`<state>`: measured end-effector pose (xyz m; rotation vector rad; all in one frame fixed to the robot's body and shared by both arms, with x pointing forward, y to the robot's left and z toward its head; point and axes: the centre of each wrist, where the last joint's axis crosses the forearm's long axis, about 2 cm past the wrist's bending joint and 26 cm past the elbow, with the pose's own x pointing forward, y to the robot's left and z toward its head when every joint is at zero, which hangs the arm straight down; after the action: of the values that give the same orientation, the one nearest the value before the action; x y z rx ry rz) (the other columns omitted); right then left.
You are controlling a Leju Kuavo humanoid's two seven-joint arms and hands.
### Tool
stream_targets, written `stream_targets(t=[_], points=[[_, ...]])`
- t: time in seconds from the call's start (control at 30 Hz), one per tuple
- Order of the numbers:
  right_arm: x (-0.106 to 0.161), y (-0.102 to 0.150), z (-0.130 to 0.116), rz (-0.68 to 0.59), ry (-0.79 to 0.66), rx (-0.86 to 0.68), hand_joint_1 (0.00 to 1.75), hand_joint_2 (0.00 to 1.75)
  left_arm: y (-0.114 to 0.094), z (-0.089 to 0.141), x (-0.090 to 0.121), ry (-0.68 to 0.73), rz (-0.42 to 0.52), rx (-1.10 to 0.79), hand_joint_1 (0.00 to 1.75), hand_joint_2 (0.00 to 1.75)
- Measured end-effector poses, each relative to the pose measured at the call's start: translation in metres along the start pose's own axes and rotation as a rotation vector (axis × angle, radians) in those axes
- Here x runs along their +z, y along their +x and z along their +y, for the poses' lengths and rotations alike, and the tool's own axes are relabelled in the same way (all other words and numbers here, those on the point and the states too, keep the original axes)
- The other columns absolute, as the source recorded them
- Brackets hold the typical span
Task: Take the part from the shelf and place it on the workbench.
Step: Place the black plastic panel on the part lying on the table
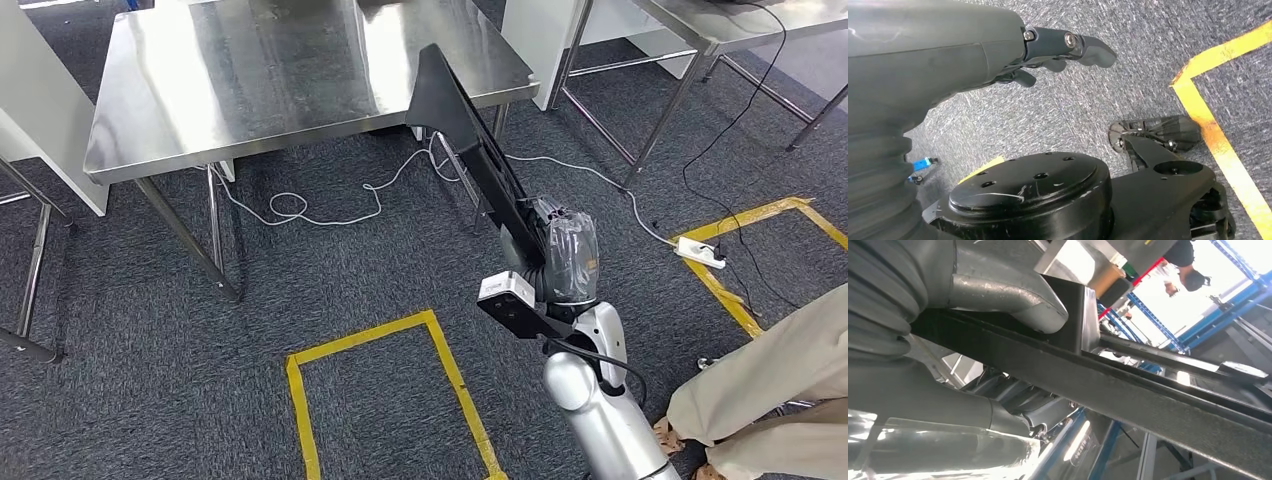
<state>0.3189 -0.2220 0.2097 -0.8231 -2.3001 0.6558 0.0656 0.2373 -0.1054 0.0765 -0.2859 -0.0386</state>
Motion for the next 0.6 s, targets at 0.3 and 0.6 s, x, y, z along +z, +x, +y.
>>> stream_targets(t=[0.3, 0.6], points=[[0.0047, -0.0048, -0.0023, 0.000, -0.001, 0.010, 1.75, 1.75, -0.0021, -0.0019, 0.0005, -0.041, -0.042, 0.003, 0.00, 1.75], [0.0038, -0.0067, -0.0013, -0.014, 0.010, 0.050, 1.75, 1.75, 0.0025, -0.0008, -0.0003, -0.045, -0.048, 0.007, 0.00, 1.75]])
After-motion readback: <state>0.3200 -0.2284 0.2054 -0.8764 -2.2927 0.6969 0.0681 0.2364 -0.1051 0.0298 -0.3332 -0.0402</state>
